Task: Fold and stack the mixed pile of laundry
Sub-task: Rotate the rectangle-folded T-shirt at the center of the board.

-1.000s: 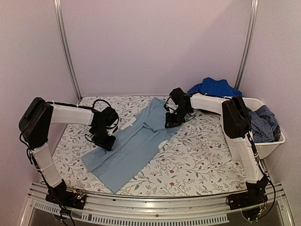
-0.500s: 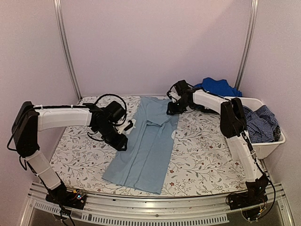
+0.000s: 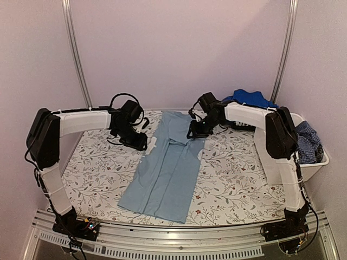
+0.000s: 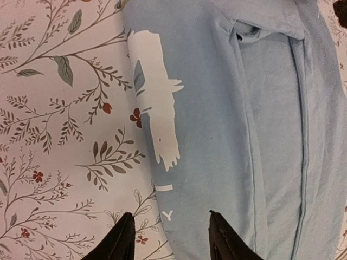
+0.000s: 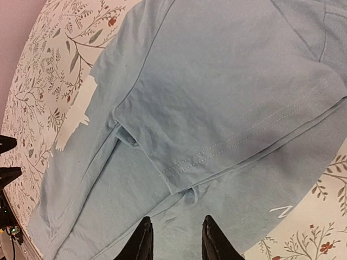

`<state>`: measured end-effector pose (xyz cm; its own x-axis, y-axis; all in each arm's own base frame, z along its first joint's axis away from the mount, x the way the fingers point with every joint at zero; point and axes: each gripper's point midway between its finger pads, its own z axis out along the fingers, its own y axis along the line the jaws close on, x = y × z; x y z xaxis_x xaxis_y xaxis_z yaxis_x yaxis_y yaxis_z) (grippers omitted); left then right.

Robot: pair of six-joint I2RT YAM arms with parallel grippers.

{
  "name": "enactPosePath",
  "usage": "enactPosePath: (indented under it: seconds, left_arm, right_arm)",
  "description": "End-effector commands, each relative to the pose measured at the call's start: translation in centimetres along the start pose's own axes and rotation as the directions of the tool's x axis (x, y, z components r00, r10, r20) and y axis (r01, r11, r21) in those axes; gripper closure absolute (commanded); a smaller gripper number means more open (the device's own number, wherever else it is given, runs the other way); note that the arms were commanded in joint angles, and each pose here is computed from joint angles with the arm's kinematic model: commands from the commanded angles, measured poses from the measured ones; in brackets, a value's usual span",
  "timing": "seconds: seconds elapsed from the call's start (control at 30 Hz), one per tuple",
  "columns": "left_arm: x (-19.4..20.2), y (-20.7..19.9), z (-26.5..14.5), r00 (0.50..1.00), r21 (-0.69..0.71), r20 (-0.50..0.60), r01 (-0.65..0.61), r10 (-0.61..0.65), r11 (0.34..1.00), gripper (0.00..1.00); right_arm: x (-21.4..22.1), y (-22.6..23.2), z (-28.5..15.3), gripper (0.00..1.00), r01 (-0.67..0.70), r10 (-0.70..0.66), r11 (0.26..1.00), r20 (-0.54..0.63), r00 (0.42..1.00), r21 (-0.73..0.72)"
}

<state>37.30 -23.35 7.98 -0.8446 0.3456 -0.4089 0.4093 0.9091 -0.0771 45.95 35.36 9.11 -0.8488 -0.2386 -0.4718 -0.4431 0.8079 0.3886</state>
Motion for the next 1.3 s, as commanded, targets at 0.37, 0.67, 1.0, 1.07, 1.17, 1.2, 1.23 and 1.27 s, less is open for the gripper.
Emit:
enactPosePath:
  seconds: [0.37, 0.67, 1.0, 1.07, 1.17, 1.2, 1.23, 1.27]
  left_arm:
    - [-3.7, 3.9, -7.9, 0.92, 0.027, 0.343, 0.192, -0.19, 0.981, 0.08]
    - [-3.6, 5.0, -9.9, 0.855, 0.133, 0.406, 0.296, -0.324, 0.946, 0.0]
    - [-0.2, 0.1, -4.4, 0.968, 0.204, 0.207, 0.101, -0.144, 0.974, 0.17]
    - [0.4, -0.9, -3.5, 0.977, 0.208, 0.185, 0.07, -0.109, 0.976, 0.23]
    - [1.6, -2.5, -1.5, 0.991, 0.203, 0.131, 0.012, -0.04, 0.979, 0.35]
    - [2.2, -3.0, -0.8, 0.994, 0.197, 0.105, -0.006, -0.015, 0.98, 0.39]
    - [2.8, -3.7, 0.0, 0.997, 0.196, 0.079, -0.031, 0.016, 0.98, 0.42]
    - [3.4, -4.1, 0.7, 0.998, 0.186, 0.054, -0.044, 0.035, 0.982, 0.46]
  right_arm:
    - [7.0, -9.9, 5.7, 0.73, -0.093, 0.129, 0.98, -0.202, 0.971, 0.178]
    - [-0.5, -12.0, 4.5, 0.72, -0.003, 0.013, 0.987, -0.061, 0.998, 0.163]
    - [-2.1, -6.3, -0.5, 0.69, -0.017, 0.016, 0.999, 0.015, 1.0, 0.045]
    - [-1.4, -3.3, -1.9, 0.68, -0.003, 0.003, 1.0, 0.016, 1.0, -0.007]
    - [1.8, -0.1, -1.3, 0.68, 0.008, -0.011, 0.998, -0.052, 0.999, -0.057]
    - [2.7, 0.8, -1.1, 0.68, 0.009, -0.014, 0.997, -0.07, 0.997, -0.076]
    - [3.8, 1.6, -0.8, 0.68, 0.002, -0.01, 0.996, -0.093, 0.996, -0.09]
    - [4.9, 2.3, -0.3, 0.68, 0.001, -0.013, 0.995, -0.112, 0.994, -0.099]
